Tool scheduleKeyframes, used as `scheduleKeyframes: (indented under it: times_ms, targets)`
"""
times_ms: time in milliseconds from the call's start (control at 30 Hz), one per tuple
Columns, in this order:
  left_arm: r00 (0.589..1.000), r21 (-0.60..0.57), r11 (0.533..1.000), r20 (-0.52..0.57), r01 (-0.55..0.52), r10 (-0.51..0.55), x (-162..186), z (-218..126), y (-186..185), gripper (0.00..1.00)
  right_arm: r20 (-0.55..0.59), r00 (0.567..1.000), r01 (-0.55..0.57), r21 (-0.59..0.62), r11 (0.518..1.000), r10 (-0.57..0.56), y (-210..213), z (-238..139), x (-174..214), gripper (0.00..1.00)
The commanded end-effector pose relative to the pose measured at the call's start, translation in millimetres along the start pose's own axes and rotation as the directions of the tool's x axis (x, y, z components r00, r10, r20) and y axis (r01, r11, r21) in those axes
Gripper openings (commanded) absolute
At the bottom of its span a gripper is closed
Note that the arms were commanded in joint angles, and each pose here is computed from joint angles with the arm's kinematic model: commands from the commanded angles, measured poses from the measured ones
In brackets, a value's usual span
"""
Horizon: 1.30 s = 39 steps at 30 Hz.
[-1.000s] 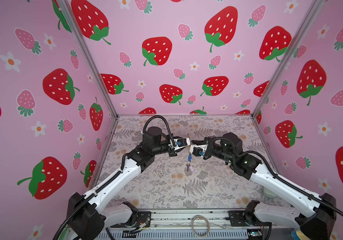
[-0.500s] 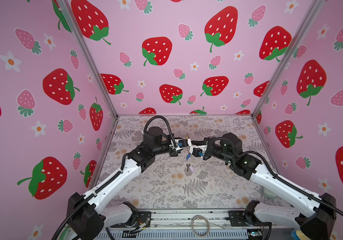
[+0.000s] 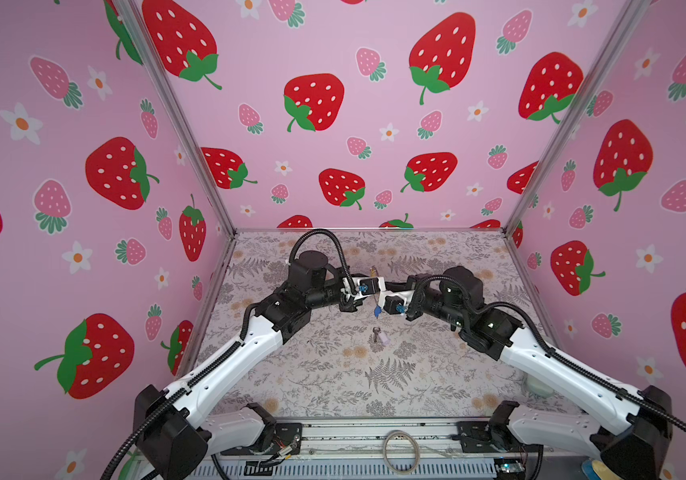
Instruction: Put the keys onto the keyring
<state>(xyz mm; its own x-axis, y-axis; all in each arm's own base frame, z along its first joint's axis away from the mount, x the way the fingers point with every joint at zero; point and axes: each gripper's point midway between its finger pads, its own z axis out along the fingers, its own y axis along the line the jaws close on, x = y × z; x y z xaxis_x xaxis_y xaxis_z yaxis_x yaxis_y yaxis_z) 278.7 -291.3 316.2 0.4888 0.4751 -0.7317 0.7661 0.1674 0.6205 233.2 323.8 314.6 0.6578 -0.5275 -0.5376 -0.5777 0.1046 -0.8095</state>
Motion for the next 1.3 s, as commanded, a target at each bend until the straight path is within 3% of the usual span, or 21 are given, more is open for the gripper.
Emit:
scheduleKeyframes:
  times_ms: [0,133,233,333,467,667,833,1267]
  targets:
    - [0.999,0.013,0.999,-0.001,-0.047,0.047,-8,0,3,0.19,0.022,1.000,-0.002,0.025,1.000,0.002,-15,-1,-12,0.00]
    - [0.999,0.024,0.999,-0.008,-0.049,0.049,-7,2,2,0.15,0.037,0.999,-0.023,0.034,0.999,0.021,-20,-2,-17,0.00]
    - [0.999,0.023,0.998,0.002,-0.051,0.051,-9,2,2,0.00,0.051,0.998,-0.035,0.039,0.999,0.033,-24,-2,-21,0.00]
    - [0.998,0.015,0.999,0.030,-0.048,0.048,-14,0,3,0.00,0.051,0.997,-0.051,0.038,0.998,0.049,-23,-2,-21,0.00]
    - [0.995,0.001,0.999,0.085,-0.049,0.048,-21,-4,3,0.00,0.046,0.996,-0.074,0.047,0.996,0.072,-20,-6,-16,0.19]
    - [0.981,-0.004,0.999,0.190,-0.037,0.037,-30,-14,4,0.00,0.069,0.985,-0.166,0.084,0.983,0.160,-26,-16,-6,0.27]
    - [0.969,0.011,0.999,0.243,-0.048,0.044,-36,-18,0,0.00,0.112,0.969,-0.230,0.069,0.971,0.222,-32,-18,-8,0.25]
    - [0.966,0.015,0.996,0.246,-0.091,0.085,-34,-20,-4,0.00,0.204,0.952,-0.218,-0.076,0.973,0.229,-13,-24,-29,0.20]
